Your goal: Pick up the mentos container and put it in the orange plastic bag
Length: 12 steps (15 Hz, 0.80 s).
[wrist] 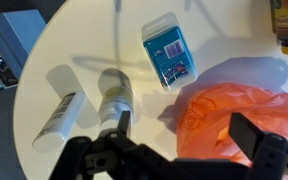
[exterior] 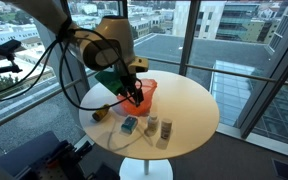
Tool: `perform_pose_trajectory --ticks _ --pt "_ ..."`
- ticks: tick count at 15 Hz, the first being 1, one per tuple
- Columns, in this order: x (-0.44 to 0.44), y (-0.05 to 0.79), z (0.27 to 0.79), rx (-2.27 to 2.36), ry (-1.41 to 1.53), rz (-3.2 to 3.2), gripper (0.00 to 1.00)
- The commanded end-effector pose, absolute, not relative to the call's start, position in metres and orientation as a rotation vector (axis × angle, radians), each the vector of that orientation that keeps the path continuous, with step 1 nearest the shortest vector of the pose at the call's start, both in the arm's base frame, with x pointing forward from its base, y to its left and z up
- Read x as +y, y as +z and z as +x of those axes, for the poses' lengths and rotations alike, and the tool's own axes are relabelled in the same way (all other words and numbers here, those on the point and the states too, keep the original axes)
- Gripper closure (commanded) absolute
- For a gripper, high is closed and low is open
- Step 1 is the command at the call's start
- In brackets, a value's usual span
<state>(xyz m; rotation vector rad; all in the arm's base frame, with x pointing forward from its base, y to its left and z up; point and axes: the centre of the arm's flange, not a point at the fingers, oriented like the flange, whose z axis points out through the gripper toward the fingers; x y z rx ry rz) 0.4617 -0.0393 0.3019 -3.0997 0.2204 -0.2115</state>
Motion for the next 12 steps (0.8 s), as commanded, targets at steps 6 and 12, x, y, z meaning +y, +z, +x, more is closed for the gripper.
perform_pose_trajectory --ticks 6,12 --pt "-0.045 0.259 0.465 -0.016 -0.125 -3.103 0.00" --pt "-0.040 0.256 0.462 0.001 -0.110 -3.102 0.00"
